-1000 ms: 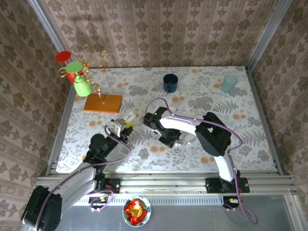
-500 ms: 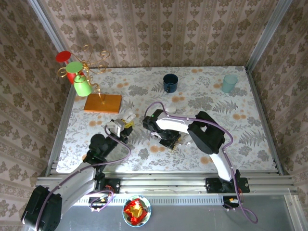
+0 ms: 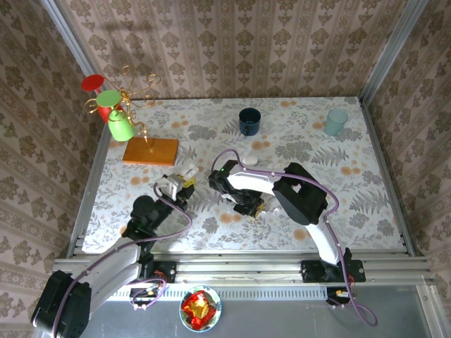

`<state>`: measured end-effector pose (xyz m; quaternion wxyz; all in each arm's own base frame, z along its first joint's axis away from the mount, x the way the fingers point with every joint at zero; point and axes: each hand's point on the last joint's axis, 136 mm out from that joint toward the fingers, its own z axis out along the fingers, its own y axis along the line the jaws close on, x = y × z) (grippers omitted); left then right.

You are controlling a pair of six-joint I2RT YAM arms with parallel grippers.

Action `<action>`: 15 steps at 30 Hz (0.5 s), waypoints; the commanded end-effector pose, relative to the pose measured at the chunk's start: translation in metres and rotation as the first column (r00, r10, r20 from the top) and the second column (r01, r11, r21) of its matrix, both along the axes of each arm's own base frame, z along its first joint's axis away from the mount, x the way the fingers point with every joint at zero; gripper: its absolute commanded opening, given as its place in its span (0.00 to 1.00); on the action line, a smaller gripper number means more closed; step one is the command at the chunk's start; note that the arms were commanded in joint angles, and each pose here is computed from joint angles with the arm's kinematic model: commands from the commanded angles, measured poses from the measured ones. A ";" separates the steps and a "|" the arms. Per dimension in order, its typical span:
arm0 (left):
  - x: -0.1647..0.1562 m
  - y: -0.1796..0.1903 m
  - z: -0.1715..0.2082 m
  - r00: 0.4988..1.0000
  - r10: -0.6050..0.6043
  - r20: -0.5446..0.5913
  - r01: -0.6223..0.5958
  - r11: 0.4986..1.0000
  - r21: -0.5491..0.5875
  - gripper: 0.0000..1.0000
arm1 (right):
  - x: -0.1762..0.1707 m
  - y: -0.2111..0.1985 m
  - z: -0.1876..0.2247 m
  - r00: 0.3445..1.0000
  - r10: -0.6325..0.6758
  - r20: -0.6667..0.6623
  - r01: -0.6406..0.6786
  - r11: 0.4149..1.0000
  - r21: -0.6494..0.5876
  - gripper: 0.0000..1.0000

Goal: Insert the wireless bluetooth earbuds into the charging case

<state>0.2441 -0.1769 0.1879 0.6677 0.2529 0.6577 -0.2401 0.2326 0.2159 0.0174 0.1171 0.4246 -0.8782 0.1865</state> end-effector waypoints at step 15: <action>-0.008 -0.013 -0.002 0.994 -0.095 0.049 0.093 0.994 0.056 0.00 | 0.040 0.032 0.050 0.960 -0.198 0.200 0.108 0.915 0.389 0.21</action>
